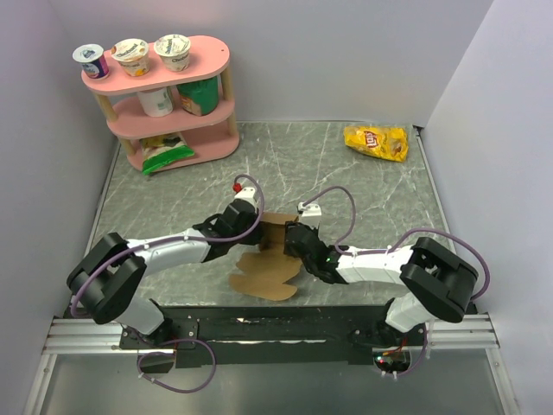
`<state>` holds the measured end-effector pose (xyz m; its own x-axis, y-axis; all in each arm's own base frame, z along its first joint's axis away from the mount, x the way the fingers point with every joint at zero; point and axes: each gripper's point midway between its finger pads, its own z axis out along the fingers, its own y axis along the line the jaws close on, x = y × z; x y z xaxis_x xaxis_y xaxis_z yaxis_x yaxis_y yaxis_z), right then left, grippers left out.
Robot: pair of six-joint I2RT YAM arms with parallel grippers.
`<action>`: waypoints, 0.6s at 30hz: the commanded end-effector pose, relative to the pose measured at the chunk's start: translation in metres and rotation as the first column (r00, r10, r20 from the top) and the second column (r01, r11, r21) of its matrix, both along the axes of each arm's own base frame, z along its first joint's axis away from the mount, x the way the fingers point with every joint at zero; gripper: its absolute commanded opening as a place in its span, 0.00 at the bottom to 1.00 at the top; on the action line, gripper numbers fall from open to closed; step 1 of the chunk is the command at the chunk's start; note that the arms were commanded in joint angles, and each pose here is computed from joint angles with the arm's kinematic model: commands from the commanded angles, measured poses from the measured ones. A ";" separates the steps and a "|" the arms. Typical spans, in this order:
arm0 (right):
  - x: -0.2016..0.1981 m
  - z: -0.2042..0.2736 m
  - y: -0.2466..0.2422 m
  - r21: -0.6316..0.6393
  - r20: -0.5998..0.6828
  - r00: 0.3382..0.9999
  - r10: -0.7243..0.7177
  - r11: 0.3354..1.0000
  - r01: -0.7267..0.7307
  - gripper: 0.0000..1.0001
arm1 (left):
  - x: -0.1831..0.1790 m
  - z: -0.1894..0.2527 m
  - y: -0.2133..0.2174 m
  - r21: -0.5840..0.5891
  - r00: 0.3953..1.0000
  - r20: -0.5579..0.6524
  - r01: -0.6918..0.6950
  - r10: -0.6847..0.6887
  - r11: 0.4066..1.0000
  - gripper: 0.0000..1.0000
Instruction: Fold the paper box
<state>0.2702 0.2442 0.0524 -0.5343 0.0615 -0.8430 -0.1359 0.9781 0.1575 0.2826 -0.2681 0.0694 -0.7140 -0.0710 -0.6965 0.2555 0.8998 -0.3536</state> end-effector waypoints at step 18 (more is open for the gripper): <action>0.001 -0.011 -0.017 -0.039 -0.020 0.996 -0.090 0.995 0.089 0.58 | 0.011 -0.025 0.017 0.150 0.993 -0.047 -0.101 0.109 0.983 0.07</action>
